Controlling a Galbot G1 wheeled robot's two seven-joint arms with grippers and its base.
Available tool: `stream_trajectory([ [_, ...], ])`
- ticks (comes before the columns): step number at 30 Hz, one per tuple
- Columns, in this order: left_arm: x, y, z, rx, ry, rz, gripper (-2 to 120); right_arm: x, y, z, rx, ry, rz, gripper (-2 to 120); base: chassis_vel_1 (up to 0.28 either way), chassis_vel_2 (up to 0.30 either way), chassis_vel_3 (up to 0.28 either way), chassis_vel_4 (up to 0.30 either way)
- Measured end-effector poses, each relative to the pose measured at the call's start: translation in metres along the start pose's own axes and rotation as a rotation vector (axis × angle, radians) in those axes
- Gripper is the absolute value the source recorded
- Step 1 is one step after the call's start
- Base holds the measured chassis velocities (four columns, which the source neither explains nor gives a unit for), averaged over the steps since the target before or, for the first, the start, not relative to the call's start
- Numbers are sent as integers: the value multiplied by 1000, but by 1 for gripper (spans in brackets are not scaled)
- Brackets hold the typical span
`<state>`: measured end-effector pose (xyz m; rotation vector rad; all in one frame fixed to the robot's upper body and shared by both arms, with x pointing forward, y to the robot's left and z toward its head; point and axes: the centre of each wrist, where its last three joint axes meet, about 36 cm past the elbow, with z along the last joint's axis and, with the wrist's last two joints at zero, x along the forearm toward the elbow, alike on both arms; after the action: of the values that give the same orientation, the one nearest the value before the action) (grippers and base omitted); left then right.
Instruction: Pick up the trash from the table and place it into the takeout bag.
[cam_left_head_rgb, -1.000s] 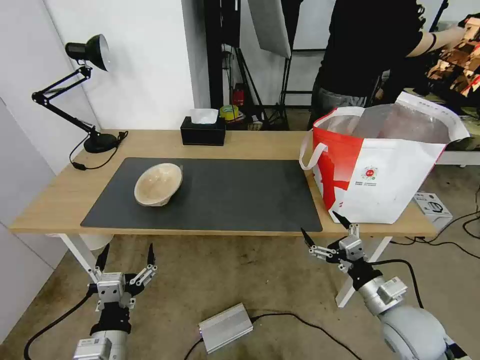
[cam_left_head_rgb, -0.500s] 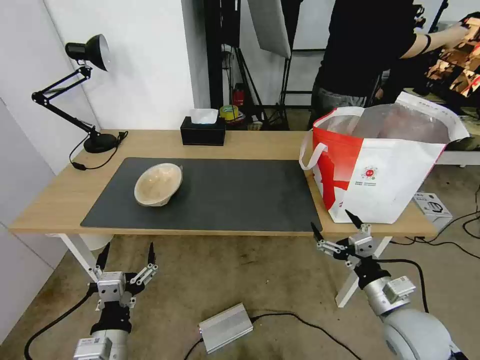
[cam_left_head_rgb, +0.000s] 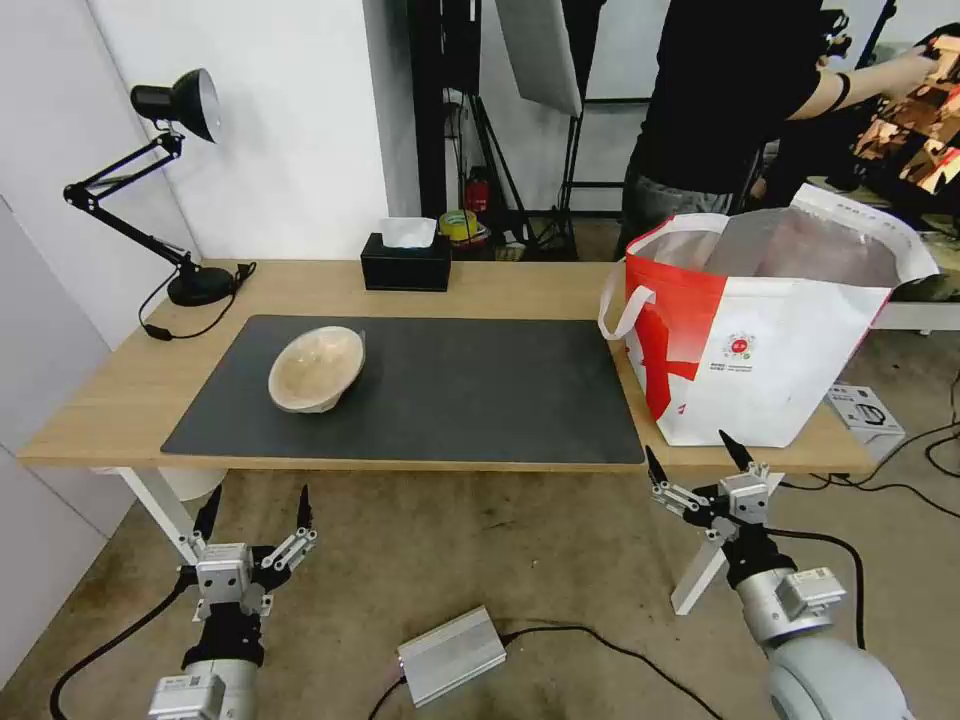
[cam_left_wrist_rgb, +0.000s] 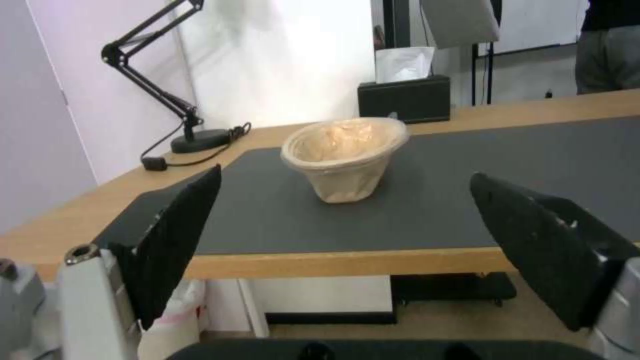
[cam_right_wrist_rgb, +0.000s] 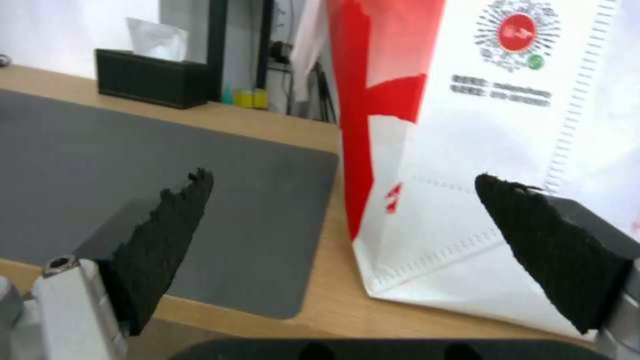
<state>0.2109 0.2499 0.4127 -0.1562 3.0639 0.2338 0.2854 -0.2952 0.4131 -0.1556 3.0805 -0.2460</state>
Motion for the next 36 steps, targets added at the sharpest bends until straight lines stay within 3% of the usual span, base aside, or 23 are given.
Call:
stream_trajectory([
  [12, 0, -2, 1, 3, 3, 1, 100, 11, 11, -2, -30, 27, 79, 100, 0, 0, 0, 0],
  [36, -1, -2, 4, 2, 6, 0, 100, 25, 34, 7, -46, 70, 101, 100, 0, 0, 0, 0],
])
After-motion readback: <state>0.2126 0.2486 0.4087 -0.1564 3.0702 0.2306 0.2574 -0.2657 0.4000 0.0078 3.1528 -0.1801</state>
